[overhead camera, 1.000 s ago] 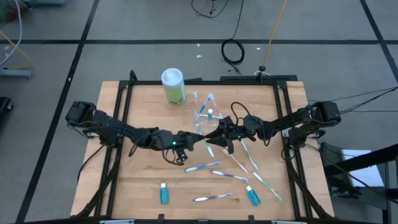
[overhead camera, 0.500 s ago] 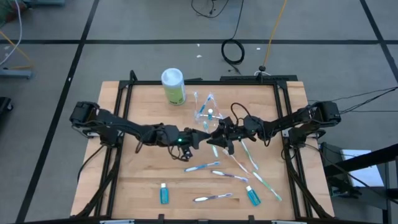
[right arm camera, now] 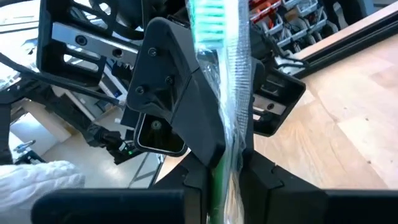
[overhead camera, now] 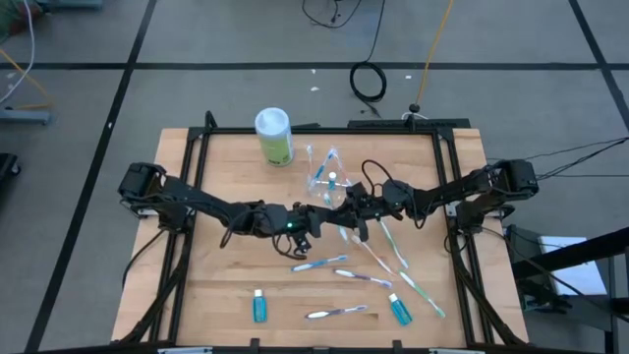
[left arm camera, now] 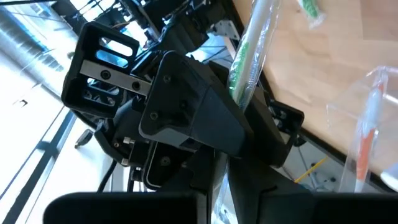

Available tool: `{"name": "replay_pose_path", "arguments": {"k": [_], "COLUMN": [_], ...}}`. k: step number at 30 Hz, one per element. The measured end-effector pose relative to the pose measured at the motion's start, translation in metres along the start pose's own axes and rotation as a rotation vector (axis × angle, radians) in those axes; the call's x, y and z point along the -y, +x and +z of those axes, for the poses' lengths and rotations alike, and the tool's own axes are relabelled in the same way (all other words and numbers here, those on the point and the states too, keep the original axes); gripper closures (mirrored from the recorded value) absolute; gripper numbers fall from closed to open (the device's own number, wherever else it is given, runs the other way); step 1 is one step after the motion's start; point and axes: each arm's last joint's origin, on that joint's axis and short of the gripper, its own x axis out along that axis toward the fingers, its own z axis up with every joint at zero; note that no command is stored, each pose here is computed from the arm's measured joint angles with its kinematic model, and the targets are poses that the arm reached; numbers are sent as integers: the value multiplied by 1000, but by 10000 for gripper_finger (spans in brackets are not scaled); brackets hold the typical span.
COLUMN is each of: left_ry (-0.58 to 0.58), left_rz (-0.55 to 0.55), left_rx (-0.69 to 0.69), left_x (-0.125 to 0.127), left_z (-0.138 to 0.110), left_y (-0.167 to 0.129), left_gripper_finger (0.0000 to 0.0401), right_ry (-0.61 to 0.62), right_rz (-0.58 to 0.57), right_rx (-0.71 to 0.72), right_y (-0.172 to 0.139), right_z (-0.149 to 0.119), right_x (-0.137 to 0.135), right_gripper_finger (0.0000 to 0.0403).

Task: Pick & Place toothbrushing station
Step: Put the left green toothbrush into the transparent organizer

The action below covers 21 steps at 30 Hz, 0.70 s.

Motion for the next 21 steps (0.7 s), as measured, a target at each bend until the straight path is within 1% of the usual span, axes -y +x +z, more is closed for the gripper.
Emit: {"name": "replay_pose_path", "arguments": {"k": [3,6,10,13,16,19,21], "left_ry": [-32,-68,-142,-146,-140,-196,-256], "left_rz": [1,7,16,12,-1,0,3], "left_rx": [0,-3,-2,-4,-5,-4,-5], "left_x": [0,-1,-3,-3,-3,-4,-5], "left_z": [0,1,2,4,7,8,8], "left_y": [0,0,-1,-3,-4,-5,-6], "left_gripper_finger": [368,368,367,365,349,320,299], "right_ry": [1,4,9,10,13,11,5], "right_rz": [2,-4,-1,-1,-2,-2,-1], "right_rx": [-2,-12,-11,-12,-12,-14,-19], "right_y": [0,0,0,0,0,-1,-1], "right_z": [0,-1,0,0,0,-1,-1], "right_x": [0,1,1,1,1,1,2], "right_gripper_finger": [356,362,368,366,366,373,380]}}
